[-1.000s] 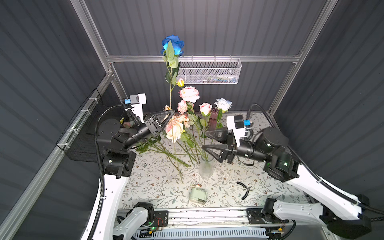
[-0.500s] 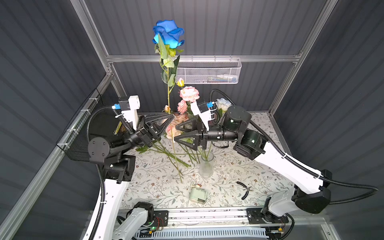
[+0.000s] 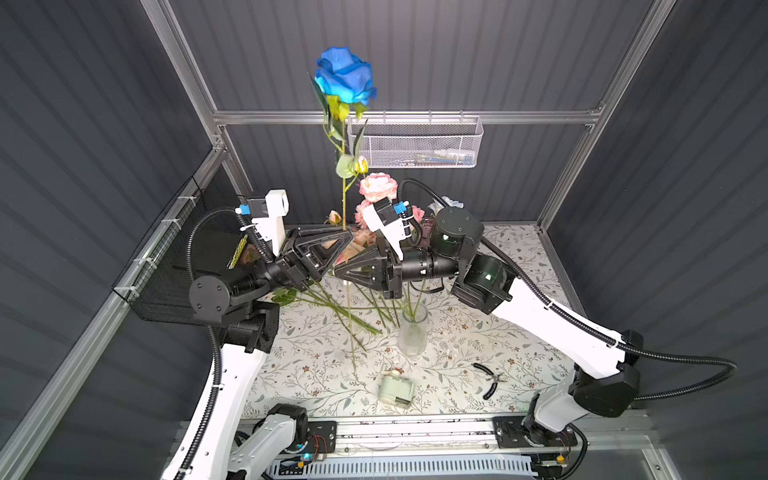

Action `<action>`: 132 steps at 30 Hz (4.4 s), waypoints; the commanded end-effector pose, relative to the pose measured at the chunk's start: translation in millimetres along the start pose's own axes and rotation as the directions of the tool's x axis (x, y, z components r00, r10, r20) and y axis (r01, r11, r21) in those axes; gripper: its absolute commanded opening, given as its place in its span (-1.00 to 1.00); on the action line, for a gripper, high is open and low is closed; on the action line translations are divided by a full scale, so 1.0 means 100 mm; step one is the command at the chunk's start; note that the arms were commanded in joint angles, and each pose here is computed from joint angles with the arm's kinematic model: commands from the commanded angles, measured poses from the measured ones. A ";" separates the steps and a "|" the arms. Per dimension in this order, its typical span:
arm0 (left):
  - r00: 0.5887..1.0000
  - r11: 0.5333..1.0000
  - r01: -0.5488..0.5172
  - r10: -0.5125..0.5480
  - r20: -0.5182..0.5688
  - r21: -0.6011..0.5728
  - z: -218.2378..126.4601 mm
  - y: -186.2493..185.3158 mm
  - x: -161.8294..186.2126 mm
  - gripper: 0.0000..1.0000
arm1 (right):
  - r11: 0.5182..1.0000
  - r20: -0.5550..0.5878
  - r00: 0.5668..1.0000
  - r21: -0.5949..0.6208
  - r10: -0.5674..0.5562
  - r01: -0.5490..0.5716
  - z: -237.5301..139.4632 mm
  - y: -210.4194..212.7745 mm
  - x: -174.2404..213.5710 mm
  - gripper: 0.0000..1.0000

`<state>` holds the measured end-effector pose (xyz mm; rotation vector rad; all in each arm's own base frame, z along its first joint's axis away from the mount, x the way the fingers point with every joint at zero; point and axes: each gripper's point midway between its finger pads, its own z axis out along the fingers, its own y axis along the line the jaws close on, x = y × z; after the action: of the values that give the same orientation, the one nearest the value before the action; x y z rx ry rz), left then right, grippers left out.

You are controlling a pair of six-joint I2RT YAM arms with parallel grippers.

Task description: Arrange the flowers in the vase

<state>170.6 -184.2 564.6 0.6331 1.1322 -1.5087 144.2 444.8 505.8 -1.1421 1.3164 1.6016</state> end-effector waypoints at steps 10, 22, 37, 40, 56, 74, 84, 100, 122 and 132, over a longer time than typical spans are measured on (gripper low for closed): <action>0.976 0.874 -0.101 0.180 0.123 -0.476 -0.52 0.21 -0.09 1.00 | 0.936 0.094 0.964 0.280 -0.249 0.214 -0.91 0.31 -0.07 -1.00; 0.947 0.241 0.234 0.163 0.277 -0.942 -2.18 1.23 0.78 1.00 | 0.630 -0.028 0.888 0.694 -0.459 0.348 -1.77 -0.05 0.04 -1.00; 0.971 0.036 0.238 -0.016 0.238 -0.971 -2.48 1.78 1.48 0.99 | 0.502 -0.081 0.862 0.784 -0.500 0.365 -1.73 -0.79 0.30 -1.00; 0.971 0.032 0.237 -0.030 0.236 -0.971 -2.47 1.83 1.53 0.99 | 0.517 -0.078 0.890 0.790 -0.449 0.330 -1.74 -0.93 0.51 -1.00; 0.972 -0.046 0.202 -0.114 0.206 -0.978 -2.55 2.06 1.78 1.00 | 0.587 0.044 0.966 0.801 -0.256 0.119 -1.98 -0.96 1.20 0.28; 0.888 -0.126 0.163 -0.414 0.201 -0.979 -2.43 3.17 2.66 0.30 | 0.582 0.140 0.968 0.813 -0.210 0.008 -2.49 -0.62 1.55 0.31; 0.859 -0.288 0.181 -0.419 0.294 -0.940 -2.89 3.73 2.91 -0.15 | 0.567 0.135 0.969 0.824 -0.209 0.008 -2.56 -0.60 1.61 0.30; 0.855 -0.287 0.190 -0.422 0.302 -0.939 -2.90 3.97 3.02 -0.45 | 0.551 0.120 0.970 0.834 -0.211 0.017 -2.59 -0.63 1.64 0.30; 0.934 -0.123 0.250 -0.230 0.272 -0.961 -2.54 3.51 2.10 -1.00 | 0.537 0.131 0.966 0.844 -0.223 0.010 -2.63 -0.61 1.59 0.29; 0.975 0.188 0.216 0.007 0.221 -0.958 -1.99 2.54 1.02 -1.00 | 0.555 0.152 0.962 0.832 -0.226 -0.001 -2.59 -0.59 1.54 0.28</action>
<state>363.1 -36.1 283.2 -0.6371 1.7817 -0.5812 195.5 204.1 315.6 -0.4044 1.5474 0.7549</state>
